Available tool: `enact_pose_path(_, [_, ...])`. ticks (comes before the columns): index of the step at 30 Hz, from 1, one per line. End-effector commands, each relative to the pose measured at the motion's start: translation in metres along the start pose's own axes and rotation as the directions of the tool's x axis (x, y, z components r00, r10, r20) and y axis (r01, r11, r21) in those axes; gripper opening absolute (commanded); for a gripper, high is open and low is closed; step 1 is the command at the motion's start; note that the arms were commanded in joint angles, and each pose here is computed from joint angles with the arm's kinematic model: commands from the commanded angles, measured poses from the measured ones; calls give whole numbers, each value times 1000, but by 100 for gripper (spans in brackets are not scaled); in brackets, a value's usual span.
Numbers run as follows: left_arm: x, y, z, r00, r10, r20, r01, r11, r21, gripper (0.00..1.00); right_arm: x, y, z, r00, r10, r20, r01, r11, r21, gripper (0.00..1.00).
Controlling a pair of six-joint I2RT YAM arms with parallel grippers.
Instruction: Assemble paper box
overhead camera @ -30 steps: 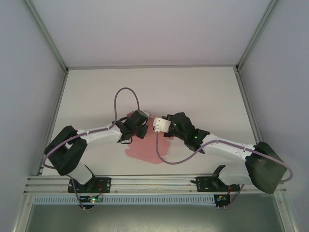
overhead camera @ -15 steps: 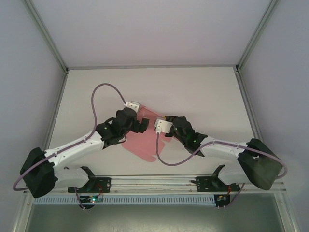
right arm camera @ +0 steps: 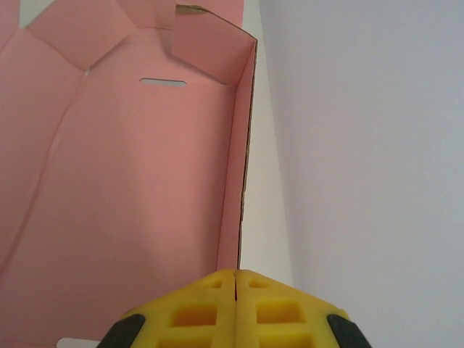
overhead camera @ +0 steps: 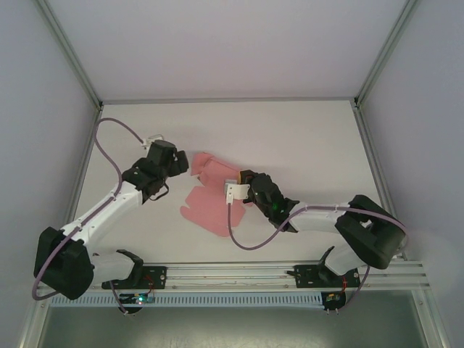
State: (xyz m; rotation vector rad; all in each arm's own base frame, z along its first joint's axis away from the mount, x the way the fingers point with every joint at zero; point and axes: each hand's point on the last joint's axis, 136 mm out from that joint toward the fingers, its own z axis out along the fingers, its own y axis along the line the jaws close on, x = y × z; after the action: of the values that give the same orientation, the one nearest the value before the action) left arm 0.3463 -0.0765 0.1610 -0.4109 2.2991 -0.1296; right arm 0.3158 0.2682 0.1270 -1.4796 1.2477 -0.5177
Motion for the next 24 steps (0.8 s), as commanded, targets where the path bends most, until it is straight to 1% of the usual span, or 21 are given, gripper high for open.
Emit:
enact_pose_path(1, [-2, 20, 10, 991, -126, -50, 125, 992, -36, 100, -10, -17, 2, 995, -98, -7, 99, 990, 102, 0])
enact_pose_path(5, [-9, 36, 32, 981, -178, -71, 173, 982, -77, 100, -21, -11, 4, 984, -176, 9, 174, 979, 106, 0])
enact_pose_path(6, [-11, 40, 37, 977, -197, -77, 189, 977, -96, 100, -16, 5, 6, 977, -215, 0, 215, 975, 51, 0])
enact_pose_path(7, [-13, 44, 43, 974, -213, -82, 204, 973, -112, 100, -25, -10, 5, 980, -198, 22, 194, 974, 120, 0])
enact_pose_path(9, [-17, 49, 55, 968, -239, -78, 226, 963, -147, 100, -29, -8, 7, 977, -208, 38, 202, 972, 117, 0])
enact_pose_path(11, [-19, 44, 70, 963, -254, -86, 241, 962, -131, 100, -33, -6, 8, 975, -217, 52, 210, 970, 120, 0])
enact_pose_path(13, [-20, 33, 84, 964, -237, -121, 227, 970, -91, 100, -37, -5, 6, 970, -236, 64, 225, 964, 142, 0])
enact_pose_path(17, [-19, 30, 106, 962, -217, -165, 203, 974, -101, 100, -44, -5, 0, 964, -253, 84, 236, 956, 176, 0])
enact_pose_path(20, [-20, 18, 115, 964, -204, -173, 201, 979, -36, 100, -47, 0, -4, 964, -249, 95, 231, 958, 169, 0])
enact_pose_path(24, [-23, 10, 119, 970, -172, -171, 176, 984, 11, 100, -48, 6, -6, 961, -257, 99, 240, 958, 157, 0])
